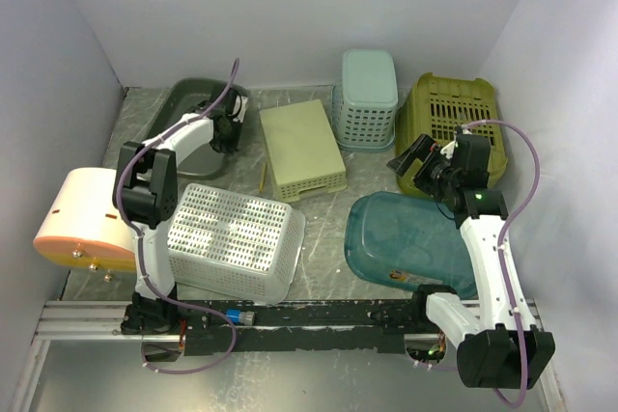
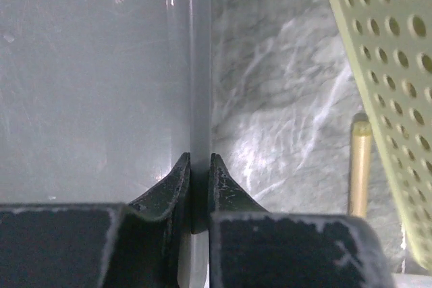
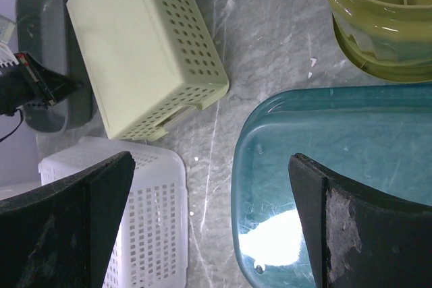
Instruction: Turn the large container upside down
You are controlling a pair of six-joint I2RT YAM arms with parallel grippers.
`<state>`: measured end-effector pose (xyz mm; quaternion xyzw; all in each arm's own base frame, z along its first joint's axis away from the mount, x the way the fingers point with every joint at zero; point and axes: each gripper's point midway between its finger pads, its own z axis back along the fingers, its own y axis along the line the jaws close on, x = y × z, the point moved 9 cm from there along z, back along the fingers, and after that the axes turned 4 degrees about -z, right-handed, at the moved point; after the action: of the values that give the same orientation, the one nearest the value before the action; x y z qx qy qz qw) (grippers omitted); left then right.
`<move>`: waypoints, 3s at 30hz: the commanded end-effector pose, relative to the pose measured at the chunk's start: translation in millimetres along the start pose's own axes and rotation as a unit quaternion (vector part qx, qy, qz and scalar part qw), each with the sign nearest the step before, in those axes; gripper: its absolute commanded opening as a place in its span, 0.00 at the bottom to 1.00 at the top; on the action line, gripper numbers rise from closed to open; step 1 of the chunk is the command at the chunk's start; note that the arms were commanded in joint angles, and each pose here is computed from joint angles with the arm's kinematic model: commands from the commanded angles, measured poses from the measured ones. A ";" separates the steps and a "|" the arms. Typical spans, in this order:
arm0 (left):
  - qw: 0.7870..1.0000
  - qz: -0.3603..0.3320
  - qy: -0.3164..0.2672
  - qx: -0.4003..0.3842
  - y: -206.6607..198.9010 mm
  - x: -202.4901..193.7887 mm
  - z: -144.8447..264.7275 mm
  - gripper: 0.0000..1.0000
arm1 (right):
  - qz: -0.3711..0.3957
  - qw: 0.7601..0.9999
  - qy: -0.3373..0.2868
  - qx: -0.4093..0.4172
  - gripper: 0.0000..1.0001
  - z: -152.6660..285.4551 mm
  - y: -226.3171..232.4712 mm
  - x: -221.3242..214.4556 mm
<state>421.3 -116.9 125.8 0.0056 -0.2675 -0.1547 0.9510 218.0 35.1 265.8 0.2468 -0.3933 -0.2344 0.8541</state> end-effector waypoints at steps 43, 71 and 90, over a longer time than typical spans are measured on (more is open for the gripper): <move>0.662 0.260 -0.249 -0.658 31.9 5.4 201.0 0.07 | 0.010 1.000 0.001 0.021 1.00 -2.1 5.4 -0.3; 0.847 0.362 -0.143 -0.363 121.0 -15.2 83.0 0.58 | 0.008 1.000 0.002 0.012 1.00 -5.2 6.6 -1.0; 0.944 0.247 -0.221 0.000 162.4 27.0 212.2 1.00 | 0.034 0.999 -0.015 -0.006 1.00 -7.0 8.2 10.9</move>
<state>406.7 50.0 275.0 -0.1979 -0.4000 0.1272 0.8858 223.5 41.1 258.2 0.2495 -0.3813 -0.2265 0.8608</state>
